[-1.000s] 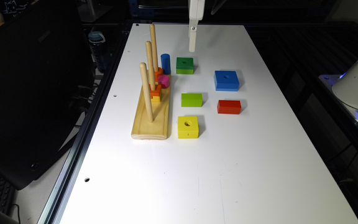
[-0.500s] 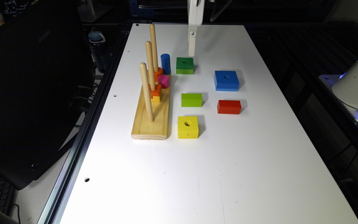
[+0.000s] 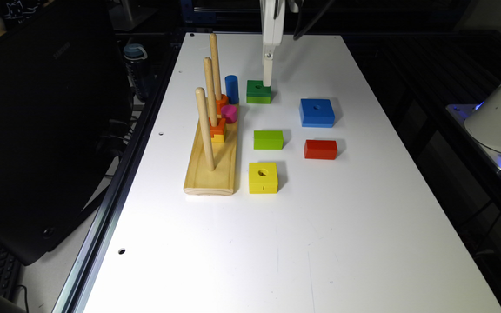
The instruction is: Pick up green block.
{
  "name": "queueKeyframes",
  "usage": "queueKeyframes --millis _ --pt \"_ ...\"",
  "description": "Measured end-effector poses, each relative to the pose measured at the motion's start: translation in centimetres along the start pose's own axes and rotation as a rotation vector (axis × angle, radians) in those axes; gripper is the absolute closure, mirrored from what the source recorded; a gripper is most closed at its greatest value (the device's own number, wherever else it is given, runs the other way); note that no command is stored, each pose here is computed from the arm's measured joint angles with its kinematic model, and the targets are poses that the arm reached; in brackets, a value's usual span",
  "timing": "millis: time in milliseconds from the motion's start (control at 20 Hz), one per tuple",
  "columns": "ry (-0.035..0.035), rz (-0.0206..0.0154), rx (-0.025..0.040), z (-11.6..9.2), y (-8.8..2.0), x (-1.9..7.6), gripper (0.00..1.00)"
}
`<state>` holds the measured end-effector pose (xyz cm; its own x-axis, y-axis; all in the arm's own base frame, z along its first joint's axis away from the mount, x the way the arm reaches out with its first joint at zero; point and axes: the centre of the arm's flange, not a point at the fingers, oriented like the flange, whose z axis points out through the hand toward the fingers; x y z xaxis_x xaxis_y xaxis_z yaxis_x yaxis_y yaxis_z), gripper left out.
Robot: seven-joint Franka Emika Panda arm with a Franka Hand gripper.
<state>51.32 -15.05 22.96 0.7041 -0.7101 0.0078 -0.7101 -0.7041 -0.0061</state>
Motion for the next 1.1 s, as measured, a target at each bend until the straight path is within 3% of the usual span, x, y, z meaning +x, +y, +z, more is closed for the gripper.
queueKeyframes --millis 400,600,750,900,1100 --pt "0.0011 0.0000 0.0006 0.0 0.0 0.03 0.00" --pt "0.0064 -0.0003 0.0037 -0.2 -0.2 0.26 0.00" --pt "0.0036 -0.0007 0.0027 0.4 -0.2 0.24 0.00" --pt "0.0060 -0.0007 0.0050 1.8 -0.2 0.33 0.00" --pt "0.0084 -0.0007 0.0066 1.9 -0.4 0.55 0.00"
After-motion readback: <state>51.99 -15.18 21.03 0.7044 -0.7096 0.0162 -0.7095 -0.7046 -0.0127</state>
